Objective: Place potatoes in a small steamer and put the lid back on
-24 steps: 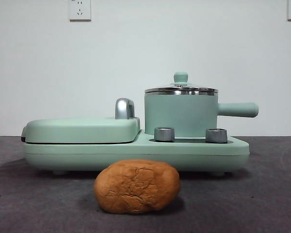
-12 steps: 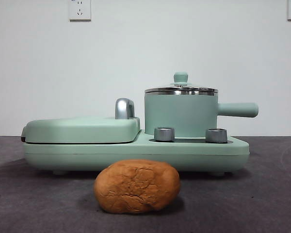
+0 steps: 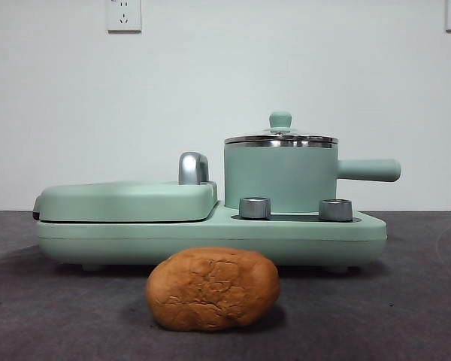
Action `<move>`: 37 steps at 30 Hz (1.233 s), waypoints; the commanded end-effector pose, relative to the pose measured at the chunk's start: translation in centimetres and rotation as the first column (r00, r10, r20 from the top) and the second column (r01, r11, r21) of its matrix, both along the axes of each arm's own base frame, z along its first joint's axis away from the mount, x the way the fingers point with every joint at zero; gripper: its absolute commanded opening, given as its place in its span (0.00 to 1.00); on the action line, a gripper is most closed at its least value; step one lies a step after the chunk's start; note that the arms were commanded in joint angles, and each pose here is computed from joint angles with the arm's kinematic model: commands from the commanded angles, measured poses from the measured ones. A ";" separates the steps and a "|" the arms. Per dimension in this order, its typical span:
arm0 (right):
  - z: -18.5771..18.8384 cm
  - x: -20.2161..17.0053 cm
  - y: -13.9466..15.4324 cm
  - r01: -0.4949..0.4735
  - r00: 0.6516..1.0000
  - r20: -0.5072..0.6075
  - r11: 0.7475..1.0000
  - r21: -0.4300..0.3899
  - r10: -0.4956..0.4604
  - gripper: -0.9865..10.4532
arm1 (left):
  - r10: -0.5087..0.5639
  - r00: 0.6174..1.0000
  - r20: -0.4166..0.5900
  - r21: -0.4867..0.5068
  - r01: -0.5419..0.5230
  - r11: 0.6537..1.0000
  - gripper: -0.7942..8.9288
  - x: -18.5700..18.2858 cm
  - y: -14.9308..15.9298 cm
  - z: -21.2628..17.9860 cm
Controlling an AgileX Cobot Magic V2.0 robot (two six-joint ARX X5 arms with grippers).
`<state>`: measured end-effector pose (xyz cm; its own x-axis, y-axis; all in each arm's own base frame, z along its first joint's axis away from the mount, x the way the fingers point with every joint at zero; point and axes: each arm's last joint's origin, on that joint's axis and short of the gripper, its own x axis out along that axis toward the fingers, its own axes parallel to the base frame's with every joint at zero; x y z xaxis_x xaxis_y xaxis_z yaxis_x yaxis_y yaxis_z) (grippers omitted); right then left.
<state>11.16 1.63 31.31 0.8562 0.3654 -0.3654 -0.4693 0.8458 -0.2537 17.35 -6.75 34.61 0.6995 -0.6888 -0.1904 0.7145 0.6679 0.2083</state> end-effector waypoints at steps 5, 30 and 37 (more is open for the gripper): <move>0.5 0.0 0.0 0.001 1.000 0.020 1.000 0.012 -0.001 0.32 | -0.022 1.000 0.003 -0.049 0.022 0.999 0.37 3.9 -4.2 -0.7; 0.6 0.0 0.0 0.007 1.000 0.015 1.000 0.027 -0.007 0.32 | -0.155 0.975 -0.160 -0.047 0.149 0.988 0.37 17.3 -18.5 -4.7; 0.6 0.0 0.0 0.007 1.000 0.015 1.000 0.027 -0.007 0.32 | -0.152 0.969 -0.195 -0.056 0.144 0.988 0.37 19.4 -20.1 -6.6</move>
